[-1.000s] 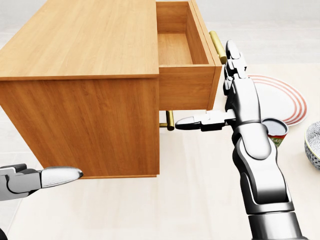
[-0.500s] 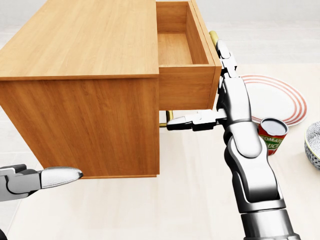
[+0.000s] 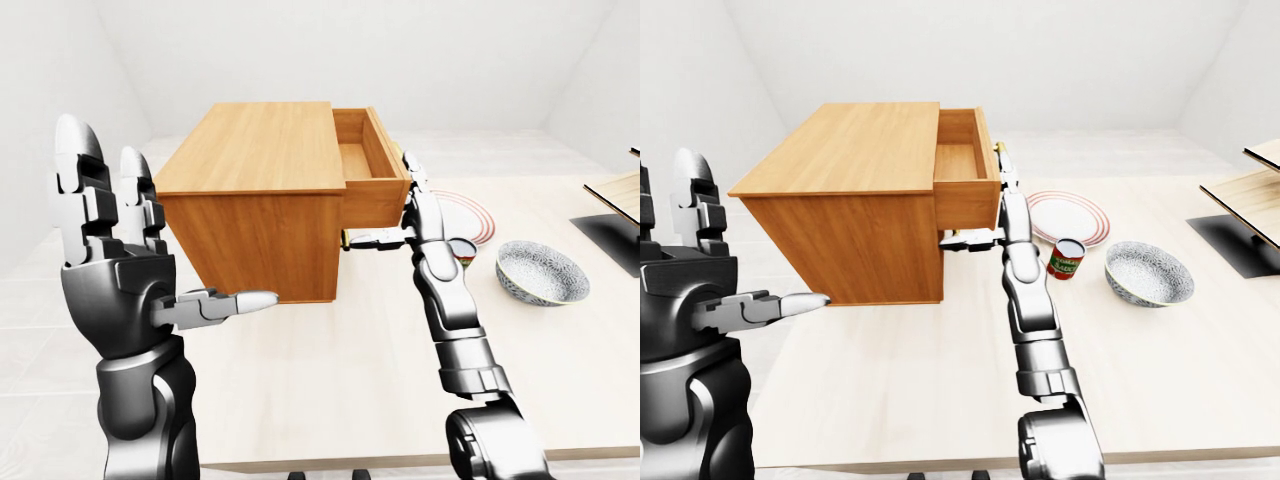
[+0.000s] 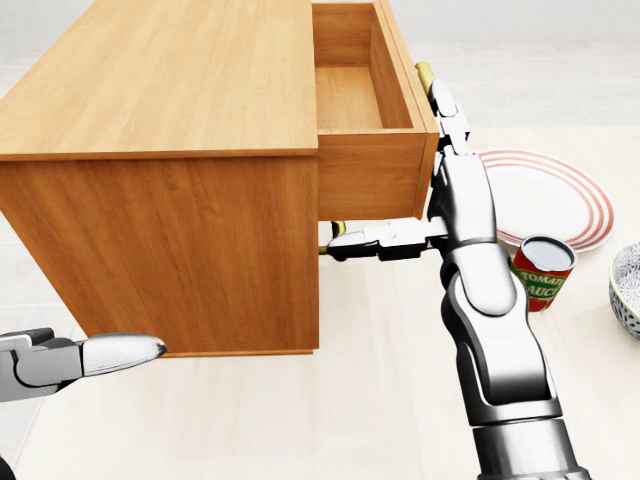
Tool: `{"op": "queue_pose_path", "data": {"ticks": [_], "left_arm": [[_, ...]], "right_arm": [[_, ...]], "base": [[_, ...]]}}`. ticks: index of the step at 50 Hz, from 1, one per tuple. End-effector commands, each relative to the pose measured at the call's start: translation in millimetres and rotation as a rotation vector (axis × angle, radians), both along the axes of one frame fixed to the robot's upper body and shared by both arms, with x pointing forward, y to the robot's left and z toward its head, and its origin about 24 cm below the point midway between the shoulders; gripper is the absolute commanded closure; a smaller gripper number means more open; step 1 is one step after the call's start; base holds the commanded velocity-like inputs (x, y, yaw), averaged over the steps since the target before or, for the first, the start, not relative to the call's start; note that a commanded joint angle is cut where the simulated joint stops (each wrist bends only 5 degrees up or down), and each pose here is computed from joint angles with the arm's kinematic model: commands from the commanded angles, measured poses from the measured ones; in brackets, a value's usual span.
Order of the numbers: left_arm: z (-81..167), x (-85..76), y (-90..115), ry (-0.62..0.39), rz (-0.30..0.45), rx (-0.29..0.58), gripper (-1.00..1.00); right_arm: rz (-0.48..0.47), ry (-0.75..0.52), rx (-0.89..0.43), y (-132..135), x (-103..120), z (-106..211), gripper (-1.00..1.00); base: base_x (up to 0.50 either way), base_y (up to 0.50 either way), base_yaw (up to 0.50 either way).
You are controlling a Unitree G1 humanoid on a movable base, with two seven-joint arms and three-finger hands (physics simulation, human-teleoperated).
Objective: Close the top drawer of the cabinet.
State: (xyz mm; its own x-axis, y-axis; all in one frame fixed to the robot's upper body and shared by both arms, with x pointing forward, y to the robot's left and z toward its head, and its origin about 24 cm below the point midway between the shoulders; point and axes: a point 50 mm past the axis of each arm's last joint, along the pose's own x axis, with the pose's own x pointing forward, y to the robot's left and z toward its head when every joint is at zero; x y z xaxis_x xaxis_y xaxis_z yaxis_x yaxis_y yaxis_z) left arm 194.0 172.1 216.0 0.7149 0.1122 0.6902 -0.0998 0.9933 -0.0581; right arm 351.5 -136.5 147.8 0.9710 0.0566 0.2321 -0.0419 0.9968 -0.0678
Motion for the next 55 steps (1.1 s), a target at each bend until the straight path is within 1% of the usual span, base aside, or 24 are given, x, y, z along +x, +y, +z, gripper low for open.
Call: {"op": "queue_pose_path", "data": {"ticks": [1,13,24,29,37,44,47,55], "left_arm": [[0.3,0.3,-0.5,-0.002,-0.003,0.0,-1.0],[-0.1,0.0,-0.7,0.001,-0.003,-0.001,-1.0],[0.0,0.2,-0.5,0.0,-0.003,-0.001,-1.0],[0.0,0.5,-0.8,0.0,-0.005,0.0,-1.0],[0.7,0.1,-1.2,-0.004,-0.006,0.0,-1.0],[0.9,-0.2,-1.1,-0.005,-0.006,0.0,-1.0],[1.1,-0.6,-1.2,-0.007,-0.006,0.0,-1.0],[0.7,-0.1,-1.0,-0.004,-0.007,-0.001,-1.0]], "right_arm": [[0.19,0.048,-0.021,42.0,10.5,-0.9,-1.0],[0.221,0.036,-0.021,52.1,8.0,1.5,-1.0],[0.249,0.06,-0.019,61.9,11.5,-0.5,-1.0],[0.27,0.095,-0.027,67.9,13.2,-7.3,-1.0],[0.291,0.116,-0.028,75.4,14.1,-10.4,-1.0],[0.306,0.103,-0.028,80.2,14.8,-5.4,-1.0],[0.304,0.129,-0.022,80.8,17.4,-9.3,-1.0],[0.331,0.139,-0.024,90.9,18.4,-8.3,-1.0]], "base": [[0.01,0.0,0.01],[0.01,0.0,0.01],[0.0,0.0,0.01],[0.01,0.0,0.01],[0.01,0.0,0.01],[0.0,0.0,0.01],[0.01,0.0,0.0],[0.01,0.0,0.01]]}}
